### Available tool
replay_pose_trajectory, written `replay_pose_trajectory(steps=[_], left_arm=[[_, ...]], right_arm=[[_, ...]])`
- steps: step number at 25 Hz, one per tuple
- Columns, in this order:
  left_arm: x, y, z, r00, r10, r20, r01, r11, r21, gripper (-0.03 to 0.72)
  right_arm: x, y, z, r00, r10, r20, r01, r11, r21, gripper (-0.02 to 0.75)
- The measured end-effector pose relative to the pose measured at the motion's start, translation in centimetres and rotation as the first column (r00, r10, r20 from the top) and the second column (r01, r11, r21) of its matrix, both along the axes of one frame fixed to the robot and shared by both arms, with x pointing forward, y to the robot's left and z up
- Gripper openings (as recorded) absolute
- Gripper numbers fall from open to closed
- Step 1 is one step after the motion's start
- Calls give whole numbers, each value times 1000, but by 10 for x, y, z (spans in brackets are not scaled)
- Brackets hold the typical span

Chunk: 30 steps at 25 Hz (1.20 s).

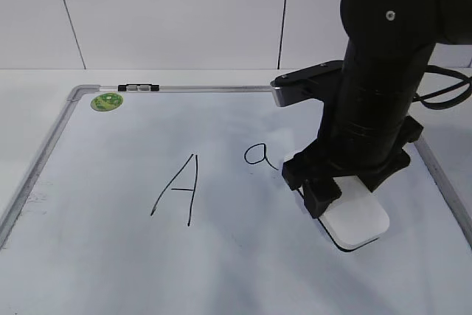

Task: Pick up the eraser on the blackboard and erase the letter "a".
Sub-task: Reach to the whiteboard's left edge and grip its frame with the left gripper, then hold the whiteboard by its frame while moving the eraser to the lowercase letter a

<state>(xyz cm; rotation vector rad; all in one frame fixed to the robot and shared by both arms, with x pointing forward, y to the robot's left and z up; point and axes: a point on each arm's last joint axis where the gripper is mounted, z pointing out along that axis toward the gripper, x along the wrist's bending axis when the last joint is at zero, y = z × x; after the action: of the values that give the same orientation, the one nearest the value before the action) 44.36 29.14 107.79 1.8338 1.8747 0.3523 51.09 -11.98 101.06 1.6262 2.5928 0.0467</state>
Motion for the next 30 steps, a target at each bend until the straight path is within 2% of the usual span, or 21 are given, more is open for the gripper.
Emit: replay_pose_trajectory(steps=[8, 18, 30], left_arm=[[44, 1, -31, 991, 3, -137, -3, 1000, -1, 235], [88, 3, -91, 948, 9, -317, -9, 1000, 3, 235], [142, 3, -106, 919, -10, -393, 8, 1000, -8, 235]], right_arm=[[0, 1, 0, 1000, -5, 2, 5, 1000, 14, 560], [-1, 0, -1, 1000, -6, -13, 7, 1000, 3, 560], [-1, 1, -1, 1000, -6, -9, 6, 1000, 7, 560]])
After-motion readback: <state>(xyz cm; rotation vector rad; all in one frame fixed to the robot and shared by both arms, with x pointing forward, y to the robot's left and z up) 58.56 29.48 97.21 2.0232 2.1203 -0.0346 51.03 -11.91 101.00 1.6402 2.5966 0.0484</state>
